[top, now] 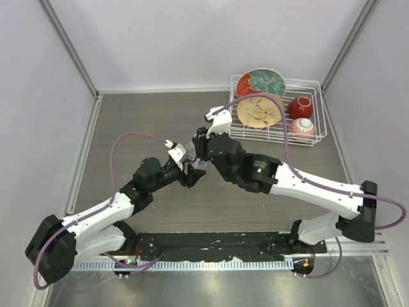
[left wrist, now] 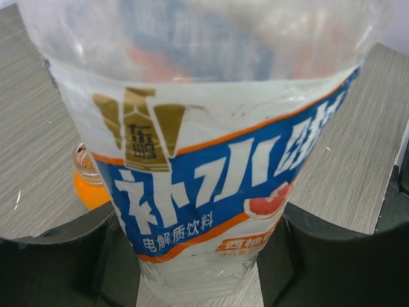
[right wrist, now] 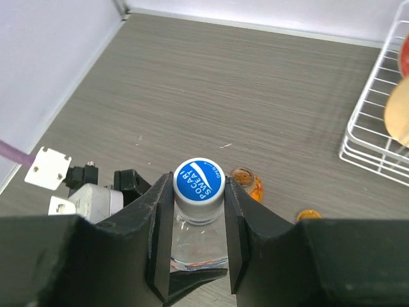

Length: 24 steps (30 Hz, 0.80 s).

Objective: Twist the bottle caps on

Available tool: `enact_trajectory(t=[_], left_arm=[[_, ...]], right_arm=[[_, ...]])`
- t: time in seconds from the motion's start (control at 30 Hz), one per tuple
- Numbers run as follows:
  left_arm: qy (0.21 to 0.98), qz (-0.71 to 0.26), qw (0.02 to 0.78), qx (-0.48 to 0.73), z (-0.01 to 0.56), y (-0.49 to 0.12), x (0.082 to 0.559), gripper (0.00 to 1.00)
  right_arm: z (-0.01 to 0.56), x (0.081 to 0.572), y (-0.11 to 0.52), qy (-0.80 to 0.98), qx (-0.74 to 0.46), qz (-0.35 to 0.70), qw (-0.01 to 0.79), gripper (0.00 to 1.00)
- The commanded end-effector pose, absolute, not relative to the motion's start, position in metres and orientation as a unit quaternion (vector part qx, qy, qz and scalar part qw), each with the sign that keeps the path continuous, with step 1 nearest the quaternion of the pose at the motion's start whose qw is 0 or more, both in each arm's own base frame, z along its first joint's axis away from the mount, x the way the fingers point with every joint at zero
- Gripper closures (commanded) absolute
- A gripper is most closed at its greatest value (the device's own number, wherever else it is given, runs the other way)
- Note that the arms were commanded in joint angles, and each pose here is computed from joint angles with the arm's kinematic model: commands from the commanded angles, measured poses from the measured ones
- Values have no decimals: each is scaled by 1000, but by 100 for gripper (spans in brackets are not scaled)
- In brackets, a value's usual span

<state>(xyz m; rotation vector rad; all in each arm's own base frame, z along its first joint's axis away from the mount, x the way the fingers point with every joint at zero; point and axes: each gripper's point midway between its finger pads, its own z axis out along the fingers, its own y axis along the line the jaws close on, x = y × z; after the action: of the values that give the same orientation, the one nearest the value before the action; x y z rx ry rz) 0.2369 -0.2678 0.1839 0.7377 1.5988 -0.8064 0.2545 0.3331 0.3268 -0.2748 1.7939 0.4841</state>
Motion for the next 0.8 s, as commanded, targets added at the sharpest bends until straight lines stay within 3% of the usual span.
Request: enact_trajectory(t=[0.0, 0.23, 0.43, 0.57, 0.77], left_arm=[[593, -360, 648, 315, 248, -275, 240, 100], [594, -357, 651, 310, 248, -272, 241, 100], [596, -363, 642, 318, 241, -273, 236, 100], [589, -388, 624, 336, 237, -277, 223, 99], [588, -403, 608, 348, 231, -279, 214, 97]], right_arm=[[293, 262, 306, 798, -75, 53, 596, 99], [304, 262, 321, 790, -69, 46, 607, 98], [349, 245, 337, 768, -128, 154, 608, 59], [372, 221, 345, 731, -205, 302, 576, 52], [382, 209, 311, 688, -284, 385, 545, 44]])
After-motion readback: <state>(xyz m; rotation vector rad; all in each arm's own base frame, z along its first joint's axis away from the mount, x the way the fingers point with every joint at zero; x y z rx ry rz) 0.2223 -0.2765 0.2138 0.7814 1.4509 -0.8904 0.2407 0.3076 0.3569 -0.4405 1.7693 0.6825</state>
